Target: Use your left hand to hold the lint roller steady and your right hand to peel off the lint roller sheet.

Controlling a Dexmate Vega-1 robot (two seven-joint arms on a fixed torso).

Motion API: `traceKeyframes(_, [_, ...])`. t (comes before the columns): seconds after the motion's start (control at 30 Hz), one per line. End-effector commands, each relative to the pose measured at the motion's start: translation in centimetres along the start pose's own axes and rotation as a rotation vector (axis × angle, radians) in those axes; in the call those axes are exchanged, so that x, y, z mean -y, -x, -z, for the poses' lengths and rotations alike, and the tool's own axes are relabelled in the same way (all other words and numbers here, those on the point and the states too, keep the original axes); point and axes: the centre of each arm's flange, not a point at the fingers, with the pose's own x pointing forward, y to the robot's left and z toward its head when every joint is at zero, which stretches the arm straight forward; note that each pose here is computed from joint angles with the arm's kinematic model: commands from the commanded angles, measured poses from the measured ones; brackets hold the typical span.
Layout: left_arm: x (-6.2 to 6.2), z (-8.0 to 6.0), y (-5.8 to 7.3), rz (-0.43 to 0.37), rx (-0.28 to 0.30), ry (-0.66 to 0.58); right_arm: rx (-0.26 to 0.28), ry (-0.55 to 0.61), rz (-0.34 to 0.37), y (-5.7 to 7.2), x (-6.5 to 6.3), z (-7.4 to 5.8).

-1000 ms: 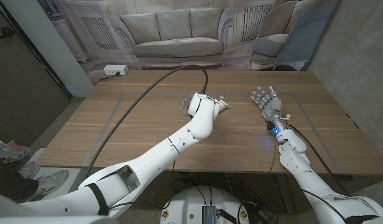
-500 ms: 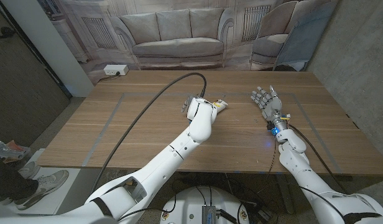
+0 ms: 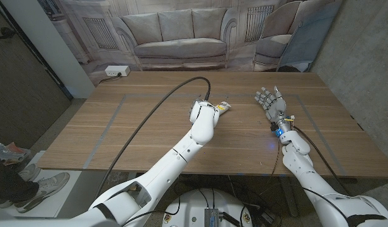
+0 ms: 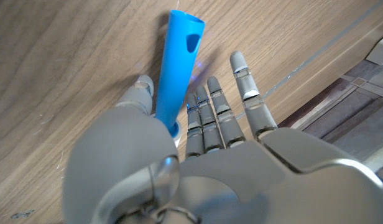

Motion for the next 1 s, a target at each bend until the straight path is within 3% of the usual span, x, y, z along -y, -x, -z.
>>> traceKeyframes(0.03, [1.0,-0.4,-0.9,0.066,0.048,0.08,0.001,-0.013,0.022,0.2,0.3,0.4])
traceKeyframes(0.2, [1.7,-0.6,-0.5,-0.026,0.043,0.141,-0.004,-0.008,0.022,0.2,0.3,0.4])
traceKeyframes(0.37, [1.9,-0.8,-0.4,-0.051,0.063,0.133,-0.007,-0.013,0.02,0.0,0.3,0.6])
traceKeyframes(0.47, [2.4,-0.7,-0.3,-0.093,0.105,0.187,-0.007,-0.019,0.018,0.0,0.3,0.7])
traceKeyframes(0.53, [2.9,-0.8,-0.3,-0.127,0.17,0.195,-0.008,-0.019,0.02,0.0,0.4,0.8])
traceKeyframes(0.7, [3.4,-0.9,-0.1,-0.186,0.239,0.27,-0.009,-0.026,0.028,0.0,0.5,1.0])
traceKeyframes(0.8, [3.1,-1.1,-0.1,-0.158,0.194,0.229,-0.012,-0.023,0.031,0.0,0.5,1.0])
traceKeyframes(1.0, [3.4,-1.1,-0.4,-0.143,0.177,0.231,-0.011,-0.032,0.046,0.1,0.7,1.2])
